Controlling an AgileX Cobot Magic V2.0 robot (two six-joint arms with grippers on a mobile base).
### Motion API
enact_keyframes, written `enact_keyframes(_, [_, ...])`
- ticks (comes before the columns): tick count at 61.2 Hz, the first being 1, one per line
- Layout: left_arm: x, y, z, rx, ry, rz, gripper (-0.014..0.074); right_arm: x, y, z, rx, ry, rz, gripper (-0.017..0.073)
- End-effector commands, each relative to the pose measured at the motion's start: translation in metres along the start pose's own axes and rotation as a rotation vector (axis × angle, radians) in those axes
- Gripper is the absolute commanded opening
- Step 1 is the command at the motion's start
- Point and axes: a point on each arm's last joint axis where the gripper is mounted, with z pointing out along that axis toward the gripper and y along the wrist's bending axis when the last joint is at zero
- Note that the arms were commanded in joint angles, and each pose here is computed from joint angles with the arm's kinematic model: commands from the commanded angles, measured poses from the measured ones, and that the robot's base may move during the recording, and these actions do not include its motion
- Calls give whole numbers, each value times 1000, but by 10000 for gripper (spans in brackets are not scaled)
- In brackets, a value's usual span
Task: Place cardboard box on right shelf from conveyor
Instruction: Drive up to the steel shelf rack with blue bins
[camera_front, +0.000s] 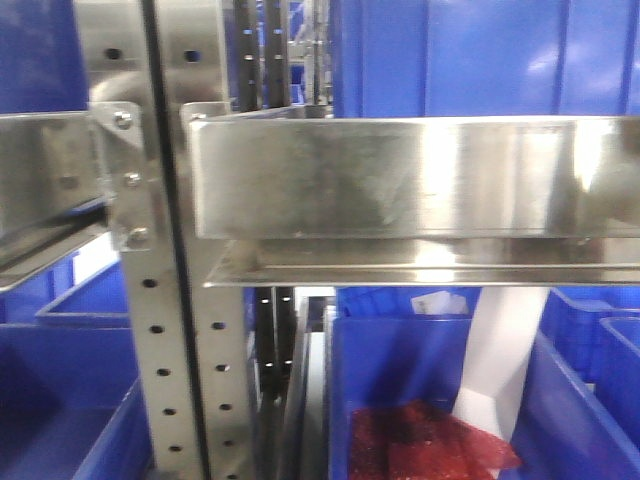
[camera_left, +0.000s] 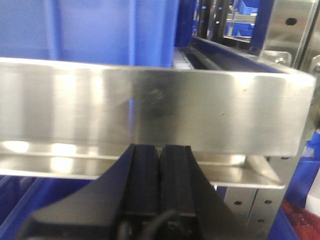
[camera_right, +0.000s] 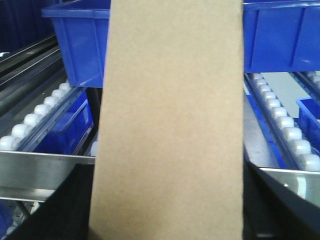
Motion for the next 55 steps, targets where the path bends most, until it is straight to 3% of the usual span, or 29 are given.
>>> enact_keyframes(1, [-6, 0, -1, 0, -94, -5, -116, -15, 1, -2, -1, -101, -15, 236])
enact_keyframes(55, [-6, 0, -1, 0, -94, -5, -116, -15, 1, -2, -1, -101, -15, 236])
